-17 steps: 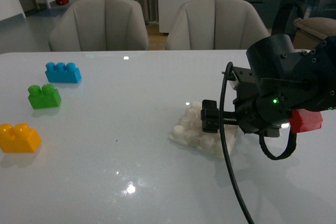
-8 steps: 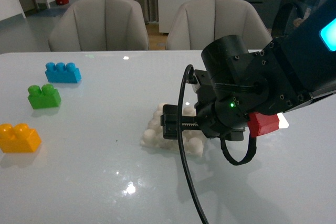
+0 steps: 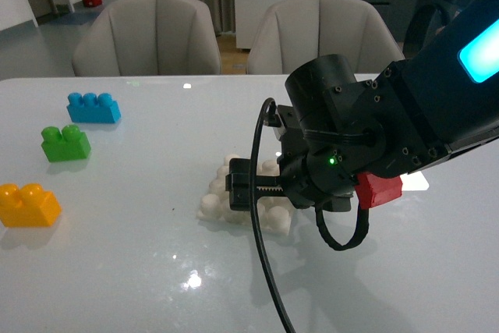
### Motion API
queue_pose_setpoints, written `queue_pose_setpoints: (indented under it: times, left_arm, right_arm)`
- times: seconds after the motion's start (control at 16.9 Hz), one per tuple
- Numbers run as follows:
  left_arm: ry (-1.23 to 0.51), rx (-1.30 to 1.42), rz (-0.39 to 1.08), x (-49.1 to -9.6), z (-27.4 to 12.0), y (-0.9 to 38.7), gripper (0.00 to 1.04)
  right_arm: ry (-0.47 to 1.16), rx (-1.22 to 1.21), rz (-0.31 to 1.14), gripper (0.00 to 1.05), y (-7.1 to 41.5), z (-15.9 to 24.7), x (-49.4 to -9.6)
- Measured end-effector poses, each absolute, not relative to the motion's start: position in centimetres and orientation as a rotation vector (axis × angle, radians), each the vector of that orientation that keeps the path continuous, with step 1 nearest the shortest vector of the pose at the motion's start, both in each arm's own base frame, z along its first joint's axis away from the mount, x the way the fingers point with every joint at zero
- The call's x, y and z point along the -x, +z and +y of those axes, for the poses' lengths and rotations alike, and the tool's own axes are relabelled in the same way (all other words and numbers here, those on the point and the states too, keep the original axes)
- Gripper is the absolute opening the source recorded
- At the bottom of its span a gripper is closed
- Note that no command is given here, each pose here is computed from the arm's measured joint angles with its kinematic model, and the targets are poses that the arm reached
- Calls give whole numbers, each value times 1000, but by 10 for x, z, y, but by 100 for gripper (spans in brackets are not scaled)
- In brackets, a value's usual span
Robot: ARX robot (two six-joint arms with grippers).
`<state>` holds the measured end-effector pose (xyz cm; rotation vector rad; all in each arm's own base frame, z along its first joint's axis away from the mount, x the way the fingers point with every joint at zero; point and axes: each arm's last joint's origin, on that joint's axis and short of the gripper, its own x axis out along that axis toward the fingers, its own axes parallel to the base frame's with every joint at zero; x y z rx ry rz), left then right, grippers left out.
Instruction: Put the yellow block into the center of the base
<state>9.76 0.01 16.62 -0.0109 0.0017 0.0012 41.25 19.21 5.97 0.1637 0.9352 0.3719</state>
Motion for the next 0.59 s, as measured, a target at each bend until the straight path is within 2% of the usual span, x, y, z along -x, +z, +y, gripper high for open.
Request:
queue_pose_setpoints:
  times: [0.3,0.59]
  left_arm:
    - [1,11,2,-98,0,166,98]
    - [1,11,2,-98,0,166,98]
  right_arm:
    - [437,-152,947,98,58,207,-391]
    - [421,-171,959,98,65,197,-387]
